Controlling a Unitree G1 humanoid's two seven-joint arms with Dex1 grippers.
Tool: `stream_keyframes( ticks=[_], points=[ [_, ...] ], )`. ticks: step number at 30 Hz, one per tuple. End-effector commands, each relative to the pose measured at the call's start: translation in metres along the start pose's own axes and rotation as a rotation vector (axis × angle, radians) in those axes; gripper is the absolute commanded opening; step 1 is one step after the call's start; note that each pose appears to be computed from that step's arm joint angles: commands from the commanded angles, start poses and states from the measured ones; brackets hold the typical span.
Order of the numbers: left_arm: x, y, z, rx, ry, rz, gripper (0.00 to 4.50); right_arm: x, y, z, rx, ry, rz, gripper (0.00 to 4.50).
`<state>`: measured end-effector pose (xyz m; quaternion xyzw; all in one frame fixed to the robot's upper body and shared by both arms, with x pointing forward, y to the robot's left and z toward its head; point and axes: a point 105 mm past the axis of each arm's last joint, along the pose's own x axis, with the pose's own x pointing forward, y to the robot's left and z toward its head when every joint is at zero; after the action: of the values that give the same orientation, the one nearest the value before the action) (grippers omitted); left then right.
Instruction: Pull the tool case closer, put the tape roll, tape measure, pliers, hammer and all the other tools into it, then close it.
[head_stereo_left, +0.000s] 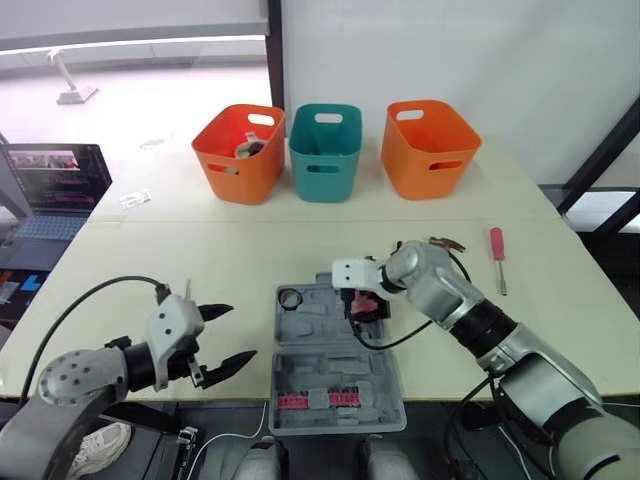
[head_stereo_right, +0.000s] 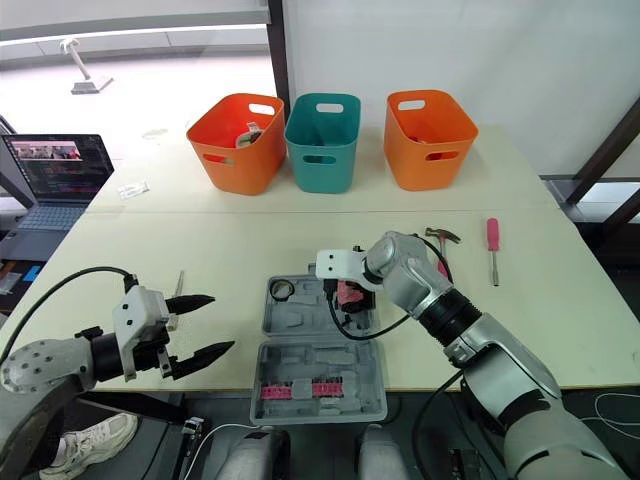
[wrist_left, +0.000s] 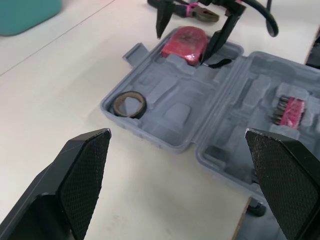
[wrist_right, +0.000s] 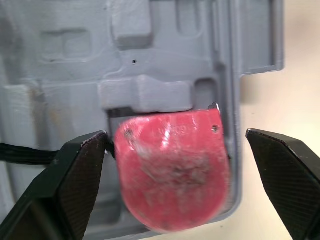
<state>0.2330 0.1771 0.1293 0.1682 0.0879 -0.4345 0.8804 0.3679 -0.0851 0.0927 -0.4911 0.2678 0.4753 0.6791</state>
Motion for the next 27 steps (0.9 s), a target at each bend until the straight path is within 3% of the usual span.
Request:
stream_keyframes(
  ticks=[1,9,12,14,16,20,23,27],
  points=[
    [-0.001,0.002,0.006,0.043,-0.013,-0.009,4.50,-0.014,-0.011,0.009,-0.011,-0.032,-0.049,4.45],
    [-0.001,0.005,0.005,0.052,-0.015,-0.014,4.50,-0.055,-0.005,0.025,0.062,-0.190,0.071,4.45],
    [0.001,0.005,0.006,0.055,-0.020,-0.022,4.50,-0.079,-0.015,0.043,0.094,-0.466,0.031,4.45],
    [0.003,0.005,0.007,0.053,-0.027,-0.026,4.50,-0.085,-0.017,0.034,0.060,-0.492,-0.001,4.45],
    [0.006,0.004,0.009,0.047,-0.040,-0.035,4.50,-0.083,-0.012,0.019,0.178,-0.475,0.109,4.45],
    [0.009,0.001,0.011,0.026,-0.047,-0.065,4.50,-0.087,-0.017,0.015,0.280,-0.556,0.128,4.45],
    [0.010,0.002,0.014,0.033,-0.053,-0.066,4.50,-0.076,-0.022,0.001,0.335,-0.547,0.067,3.53],
    [0.010,0.004,0.015,0.038,-0.055,-0.063,4.50,-0.067,-0.023,-0.007,0.339,-0.568,0.014,1.65]
  ],
)
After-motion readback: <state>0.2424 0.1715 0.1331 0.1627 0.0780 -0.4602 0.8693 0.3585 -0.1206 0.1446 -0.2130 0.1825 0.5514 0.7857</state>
